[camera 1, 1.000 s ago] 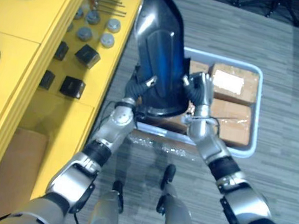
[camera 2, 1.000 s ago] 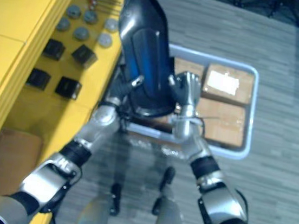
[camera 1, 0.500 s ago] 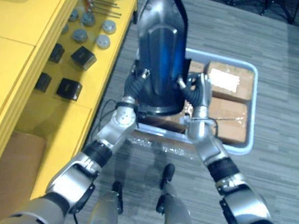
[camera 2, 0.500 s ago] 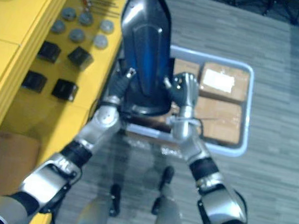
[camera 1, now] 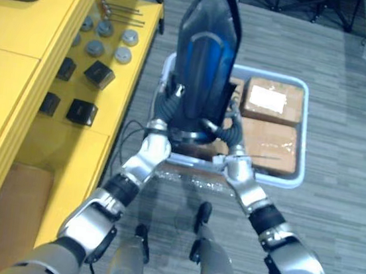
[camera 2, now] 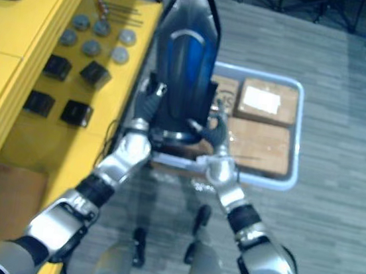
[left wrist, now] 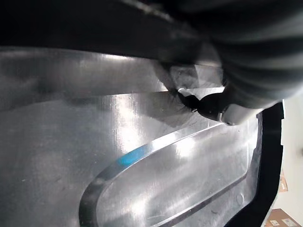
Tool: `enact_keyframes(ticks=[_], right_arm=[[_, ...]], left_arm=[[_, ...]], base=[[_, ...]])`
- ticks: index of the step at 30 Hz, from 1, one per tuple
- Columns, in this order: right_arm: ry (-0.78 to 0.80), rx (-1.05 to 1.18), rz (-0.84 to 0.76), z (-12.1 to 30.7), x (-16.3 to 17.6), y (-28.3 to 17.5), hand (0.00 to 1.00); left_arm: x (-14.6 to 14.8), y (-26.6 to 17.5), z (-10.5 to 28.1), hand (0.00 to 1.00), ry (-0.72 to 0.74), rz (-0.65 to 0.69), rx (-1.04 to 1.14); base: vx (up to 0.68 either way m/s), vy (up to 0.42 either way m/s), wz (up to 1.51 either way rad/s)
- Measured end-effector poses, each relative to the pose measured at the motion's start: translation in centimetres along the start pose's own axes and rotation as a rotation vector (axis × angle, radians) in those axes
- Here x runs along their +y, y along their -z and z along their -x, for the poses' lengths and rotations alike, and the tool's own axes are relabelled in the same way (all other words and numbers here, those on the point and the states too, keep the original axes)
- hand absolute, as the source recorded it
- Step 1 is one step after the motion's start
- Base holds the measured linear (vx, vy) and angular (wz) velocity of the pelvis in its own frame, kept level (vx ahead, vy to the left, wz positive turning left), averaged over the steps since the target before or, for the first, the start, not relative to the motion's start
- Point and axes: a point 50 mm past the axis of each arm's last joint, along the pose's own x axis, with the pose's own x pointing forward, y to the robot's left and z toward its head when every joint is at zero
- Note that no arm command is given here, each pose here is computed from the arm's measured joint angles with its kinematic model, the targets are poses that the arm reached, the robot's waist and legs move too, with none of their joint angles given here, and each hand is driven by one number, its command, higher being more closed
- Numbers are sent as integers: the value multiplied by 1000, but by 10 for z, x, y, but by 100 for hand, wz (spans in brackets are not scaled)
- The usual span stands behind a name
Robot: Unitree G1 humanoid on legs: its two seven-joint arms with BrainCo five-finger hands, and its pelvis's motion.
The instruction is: Walk over and take plastic housings, then place them on the shelf
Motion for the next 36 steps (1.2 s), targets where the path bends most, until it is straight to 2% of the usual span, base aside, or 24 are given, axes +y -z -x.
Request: enact_keyframes(ticks=[3,5,7,11,17,19,23,27,30,36], right_arm=[[-18,12,-133,4,-6,4,0],[-27,-17,-295,9,-17,3,0],[-45,-65,-392,17,-29,2,0],[-25,-166,-401,37,-61,1,0],[137,-190,-443,82,-91,15,0],[234,-160,-434,99,-108,25,0],[333,-83,-454,126,-118,45,0],[401,-3,-501,150,-111,63,0],[455,73,-543,168,-100,80,0],[497,149,-548,183,-94,95,0]], left_arm=[[8,0,1,100,-52,-42,-21],[15,7,7,100,-95,-95,-17],[21,16,14,100,-107,-143,5],[33,34,26,100,-111,-256,30],[56,69,58,100,-172,-290,159],[62,74,65,100,-223,-259,177],[70,70,68,100,-289,-178,135],[76,51,75,100,-340,-31,41],[92,37,86,100,-420,88,-16],[122,27,107,100,-472,160,-58]], base=[[0,2,-1],[3,6,-3],[3,-1,-2],[-27,0,0],[79,-23,-12],[154,-30,-9],[109,19,-19],[44,58,2],[12,28,9],[-41,-22,9]])
